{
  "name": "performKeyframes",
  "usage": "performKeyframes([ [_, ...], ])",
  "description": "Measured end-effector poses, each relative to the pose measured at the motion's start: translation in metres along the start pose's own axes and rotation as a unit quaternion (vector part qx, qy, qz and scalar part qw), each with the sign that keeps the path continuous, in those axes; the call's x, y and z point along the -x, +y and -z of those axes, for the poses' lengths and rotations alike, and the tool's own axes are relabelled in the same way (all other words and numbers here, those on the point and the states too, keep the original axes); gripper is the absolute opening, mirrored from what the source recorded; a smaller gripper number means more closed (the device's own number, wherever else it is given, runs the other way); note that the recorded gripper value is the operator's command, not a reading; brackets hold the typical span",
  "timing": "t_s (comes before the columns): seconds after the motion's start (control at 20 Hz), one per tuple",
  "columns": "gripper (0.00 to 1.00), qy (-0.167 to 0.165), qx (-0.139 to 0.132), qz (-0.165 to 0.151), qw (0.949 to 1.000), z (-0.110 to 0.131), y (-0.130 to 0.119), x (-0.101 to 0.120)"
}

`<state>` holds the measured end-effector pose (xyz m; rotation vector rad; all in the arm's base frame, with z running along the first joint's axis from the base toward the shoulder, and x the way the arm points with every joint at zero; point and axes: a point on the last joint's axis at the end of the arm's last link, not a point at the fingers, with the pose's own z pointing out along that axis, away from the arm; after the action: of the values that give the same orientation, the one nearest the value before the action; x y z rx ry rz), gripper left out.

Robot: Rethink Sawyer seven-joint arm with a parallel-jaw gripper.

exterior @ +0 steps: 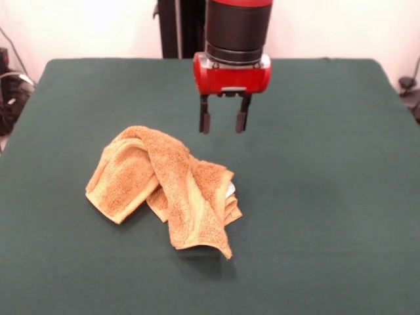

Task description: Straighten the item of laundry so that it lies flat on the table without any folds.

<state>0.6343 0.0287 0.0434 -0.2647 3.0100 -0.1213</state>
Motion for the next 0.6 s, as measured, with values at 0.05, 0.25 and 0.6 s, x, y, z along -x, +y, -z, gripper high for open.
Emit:
performKeyframes([
  [0.05, 1.0, 0.0, 0.001, -0.006, 1.0, 0.0, -0.004, 0.0],
  [0.25, 1.0, 0.002, -0.001, -0.024, 0.9997, -0.002, -0.026, -0.003],
  [0.6, 1.0, 0.018, -0.003, -0.039, 0.9991, -0.004, -0.05, 0.007],
])
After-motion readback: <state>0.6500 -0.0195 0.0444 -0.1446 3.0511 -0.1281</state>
